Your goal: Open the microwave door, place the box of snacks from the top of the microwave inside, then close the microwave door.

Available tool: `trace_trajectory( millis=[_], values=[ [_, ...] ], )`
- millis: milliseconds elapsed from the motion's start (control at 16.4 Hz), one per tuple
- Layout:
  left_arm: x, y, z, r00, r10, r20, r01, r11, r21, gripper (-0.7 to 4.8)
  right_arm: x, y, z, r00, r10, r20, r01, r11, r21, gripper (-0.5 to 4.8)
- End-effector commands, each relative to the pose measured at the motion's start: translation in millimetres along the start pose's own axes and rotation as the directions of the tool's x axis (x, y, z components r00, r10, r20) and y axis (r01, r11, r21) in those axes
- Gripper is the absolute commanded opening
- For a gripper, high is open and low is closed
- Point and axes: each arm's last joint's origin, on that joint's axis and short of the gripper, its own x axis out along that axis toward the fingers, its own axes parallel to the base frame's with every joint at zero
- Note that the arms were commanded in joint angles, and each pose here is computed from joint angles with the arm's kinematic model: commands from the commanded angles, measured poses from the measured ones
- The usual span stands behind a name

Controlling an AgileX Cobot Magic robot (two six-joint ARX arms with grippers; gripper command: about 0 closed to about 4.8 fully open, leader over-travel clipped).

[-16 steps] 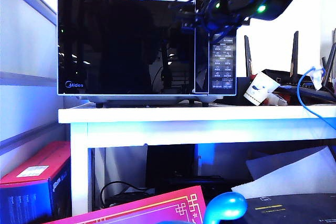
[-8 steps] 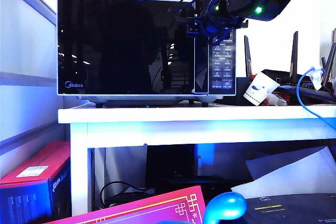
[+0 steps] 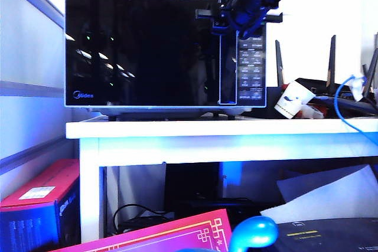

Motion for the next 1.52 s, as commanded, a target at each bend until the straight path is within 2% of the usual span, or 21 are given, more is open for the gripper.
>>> trace_trajectory(
  millis=[61,122,183,304,487,609,792,853,913,1096,1157,1340,1522],
  values=[
    [-1.3,-0.5,1.3,1.000,-0.003,0.009,0.003,1.000,0.005,-0.06,-0.9,-0.2,9.2,0.998,0.053,0.042,-0.053,0.999,0.008,2.88],
    [-1.3,-0.6,1.0,1.000,-0.003,0.006,0.003,1.000,0.004,-0.06,-0.9,-0.1,9.5,0.998,0.055,0.043,-0.055,0.998,0.008,3.48],
    [-1.3,-0.6,0.7,1.000,-0.003,0.004,0.003,1.000,0.002,-0.06,-1.1,-0.1,9.9,0.998,0.055,0.044,-0.055,0.998,0.008,3.61],
    [-1.3,-0.6,0.6,1.000,-0.003,0.003,0.003,1.000,0.002,-0.06,-4.2,-0.9,15.6,0.997,0.055,0.052,-0.055,0.998,-0.006,3.60],
    [-1.3,-0.6,0.7,1.000,-0.002,0.004,0.002,1.000,0.002,-0.06,-20.3,-4.1,40.4,0.996,0.059,0.068,-0.058,0.998,-0.009,3.60],
    [-1.3,-0.5,0.8,1.000,-0.002,0.005,0.002,1.000,0.004,-0.06,-34.8,-7.1,60.5,0.994,0.058,0.091,-0.054,0.997,-0.051,3.59],
    [-1.3,-0.5,0.8,1.000,-0.002,0.005,0.002,1.000,0.003,-0.06,-52.2,-14.6,83.8,0.991,-0.008,0.133,0.023,0.994,-0.109,3.59],
    [-1.1,-0.5,0.8,1.000,-0.002,0.005,0.002,1.000,0.004,-0.06,-53.5,-25.7,88.6,0.988,-0.051,0.146,0.073,0.987,-0.145,3.59],
    [-1.0,-0.4,0.7,1.000,-0.002,0.005,0.002,1.000,0.003,-0.06,-52.4,-30.2,88.0,0.988,-0.064,0.140,0.085,0.985,-0.152,3.59],
    [-1.0,-0.3,0.7,1.000,-0.001,0.004,0.001,1.000,0.003,-0.06,-40.9,-61.3,75.5,0.990,-0.121,0.068,0.130,0.979,-0.157,3.59],
    [-1.0,-0.3,0.8,1.000,-0.001,0.005,0.001,1.000,0.004,-0.06,-35.2,-68.7,69.5,0.996,-0.074,0.051,0.081,0.986,-0.146,3.59],
    [-1.0,-0.3,0.5,1.000,-0.001,0.002,0.001,1.000,0.002,-0.06,-17.4,-69.9,45.6,0.997,0.077,-0.005,-0.077,0.988,-0.134,3.59],
    [-1.0,-0.4,0.1,1.000,-0.001,-0.002,0.001,1.000,0.000,-0.06,-5.9,-69.2,25.8,0.995,0.077,-0.056,-0.082,0.993,-0.085,3.55]
  ],
)
